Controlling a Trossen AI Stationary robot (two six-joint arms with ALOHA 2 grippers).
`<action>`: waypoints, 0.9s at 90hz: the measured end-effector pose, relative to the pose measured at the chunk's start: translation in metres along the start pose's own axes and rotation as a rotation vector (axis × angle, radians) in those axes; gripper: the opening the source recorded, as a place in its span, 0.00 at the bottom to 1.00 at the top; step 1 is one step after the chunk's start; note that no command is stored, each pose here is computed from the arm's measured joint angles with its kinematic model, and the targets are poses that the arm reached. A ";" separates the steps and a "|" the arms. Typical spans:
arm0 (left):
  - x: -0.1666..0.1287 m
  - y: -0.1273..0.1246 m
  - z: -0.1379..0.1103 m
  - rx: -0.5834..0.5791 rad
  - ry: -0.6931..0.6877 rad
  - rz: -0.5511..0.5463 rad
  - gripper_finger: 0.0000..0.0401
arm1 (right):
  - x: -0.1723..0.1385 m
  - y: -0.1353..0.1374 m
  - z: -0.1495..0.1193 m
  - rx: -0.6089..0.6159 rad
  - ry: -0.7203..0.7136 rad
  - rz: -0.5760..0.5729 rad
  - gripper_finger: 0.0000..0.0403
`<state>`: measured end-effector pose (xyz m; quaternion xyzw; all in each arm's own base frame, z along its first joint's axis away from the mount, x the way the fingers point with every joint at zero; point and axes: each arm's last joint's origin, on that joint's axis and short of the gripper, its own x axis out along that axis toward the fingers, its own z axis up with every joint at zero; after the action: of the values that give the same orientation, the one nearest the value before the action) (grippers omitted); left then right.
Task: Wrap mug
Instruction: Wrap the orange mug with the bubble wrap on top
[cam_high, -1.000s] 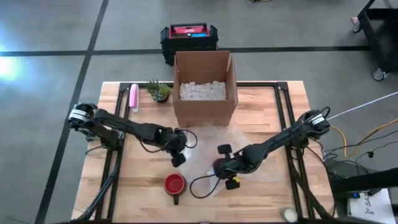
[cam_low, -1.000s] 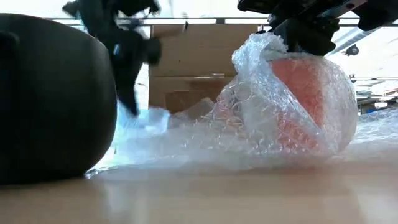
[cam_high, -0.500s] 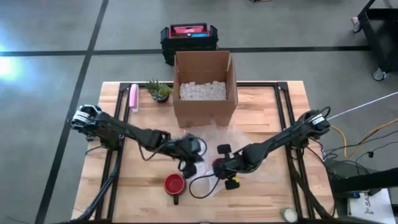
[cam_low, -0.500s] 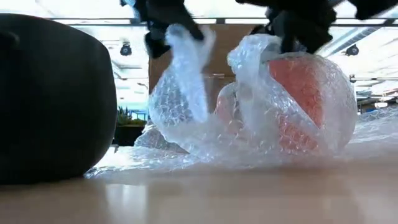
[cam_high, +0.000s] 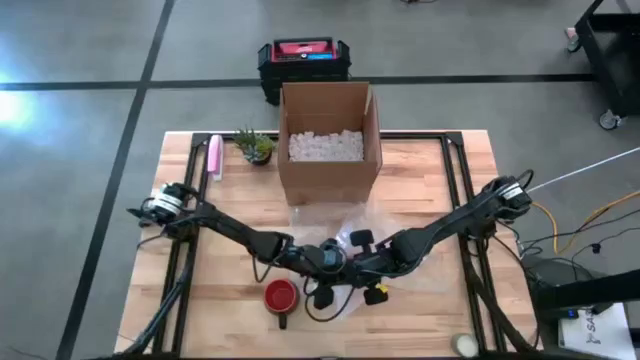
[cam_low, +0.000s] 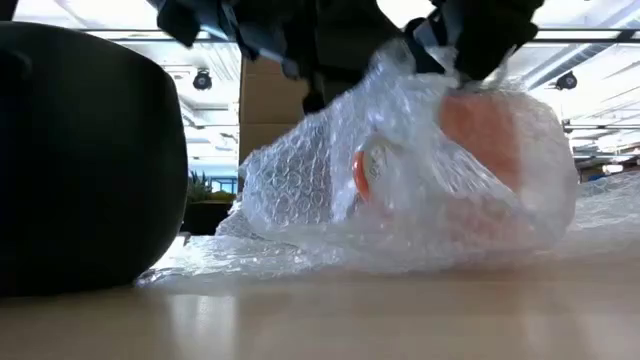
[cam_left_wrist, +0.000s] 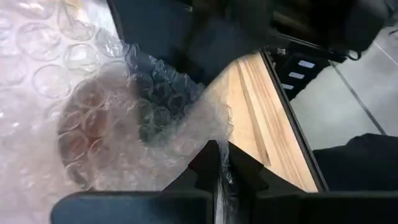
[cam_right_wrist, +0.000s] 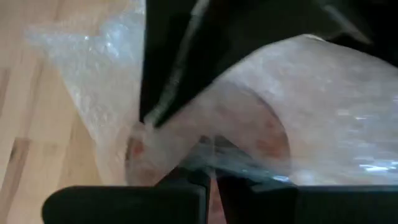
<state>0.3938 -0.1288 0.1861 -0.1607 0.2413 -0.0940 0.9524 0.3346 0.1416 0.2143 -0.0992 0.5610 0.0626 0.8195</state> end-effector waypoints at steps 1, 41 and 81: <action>0.001 0.001 0.000 -0.001 0.001 0.002 0.00 | -0.001 0.000 0.000 0.001 0.003 0.000 0.01; 0.001 0.006 0.000 -0.046 0.002 0.020 0.00 | -0.089 -0.012 0.001 0.028 -0.032 -0.010 0.01; 0.001 0.006 -0.002 -0.047 0.013 0.017 0.00 | 0.009 0.001 -0.007 0.044 -0.010 -0.045 0.01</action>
<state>0.3946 -0.1243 0.1823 -0.1801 0.2511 -0.0813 0.9476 0.3316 0.1405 0.2033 -0.0936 0.5557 0.0325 0.8255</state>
